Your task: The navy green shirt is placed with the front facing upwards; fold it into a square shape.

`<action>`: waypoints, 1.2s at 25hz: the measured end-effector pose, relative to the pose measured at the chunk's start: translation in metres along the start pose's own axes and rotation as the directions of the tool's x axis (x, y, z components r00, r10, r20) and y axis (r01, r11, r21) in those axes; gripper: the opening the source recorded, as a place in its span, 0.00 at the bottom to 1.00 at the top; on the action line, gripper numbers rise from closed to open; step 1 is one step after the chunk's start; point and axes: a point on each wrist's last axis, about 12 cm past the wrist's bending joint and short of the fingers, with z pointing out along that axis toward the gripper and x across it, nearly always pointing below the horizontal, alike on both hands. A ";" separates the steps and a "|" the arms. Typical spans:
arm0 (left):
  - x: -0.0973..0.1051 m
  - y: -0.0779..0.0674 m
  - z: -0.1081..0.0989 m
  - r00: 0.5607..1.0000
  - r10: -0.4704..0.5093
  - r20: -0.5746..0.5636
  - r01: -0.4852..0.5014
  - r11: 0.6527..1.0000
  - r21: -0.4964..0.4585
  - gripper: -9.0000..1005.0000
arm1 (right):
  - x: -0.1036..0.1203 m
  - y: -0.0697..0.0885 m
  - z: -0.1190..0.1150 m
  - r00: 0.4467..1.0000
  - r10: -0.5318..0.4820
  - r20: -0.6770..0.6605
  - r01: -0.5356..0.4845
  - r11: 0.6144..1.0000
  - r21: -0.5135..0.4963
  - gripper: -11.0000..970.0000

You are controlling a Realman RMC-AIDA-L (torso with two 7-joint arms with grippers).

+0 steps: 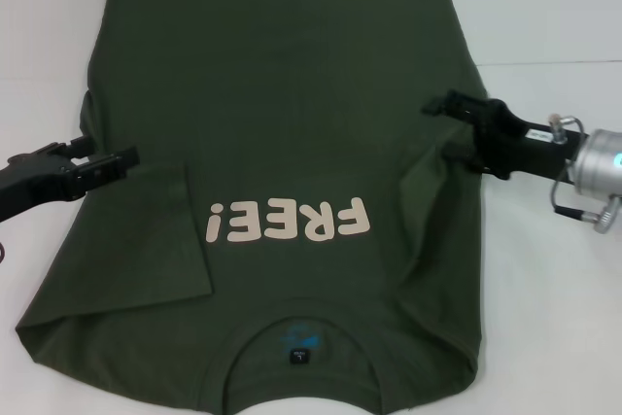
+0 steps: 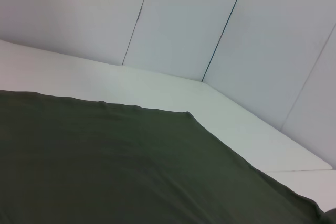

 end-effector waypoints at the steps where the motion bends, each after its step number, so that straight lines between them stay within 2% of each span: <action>1: 0.000 0.000 0.000 1.000 0.000 0.001 0.000 1.000 0.000 0.86 | 0.000 0.003 0.004 1.000 -0.008 -0.006 0.008 1.000 -0.005 0.95; 10: 0.000 0.000 0.000 1.000 -0.002 0.005 0.002 1.000 0.000 0.86 | 0.015 0.047 0.042 0.980 -0.133 -0.145 0.120 0.988 -0.094 0.95; 14: 0.000 0.001 -0.001 1.000 -0.003 0.008 0.003 1.000 -0.004 0.86 | 0.018 0.055 0.043 0.969 -0.176 -0.175 0.154 0.979 -0.131 0.95; 19: 0.002 0.002 -0.004 1.000 -0.008 0.013 0.009 1.000 -0.016 0.86 | 0.008 0.034 0.018 0.984 -0.136 -0.119 0.121 0.985 -0.120 0.95; 25: 0.001 0.003 -0.004 1.000 -0.008 0.013 0.008 1.000 -0.021 0.86 | -0.003 -0.003 -0.034 0.999 -0.042 -0.031 0.039 0.995 -0.094 0.95; 26: 0.001 0.003 -0.003 1.000 -0.007 0.014 0.007 1.000 -0.020 0.86 | -0.002 -0.013 -0.044 1.000 -0.016 -0.020 0.014 0.997 -0.074 0.95; 30: 0.000 0.002 -0.001 1.000 -0.007 0.015 0.007 1.000 -0.015 0.86 | 0.000 -0.023 -0.051 1.000 0.003 -0.006 -0.003 0.999 -0.042 0.95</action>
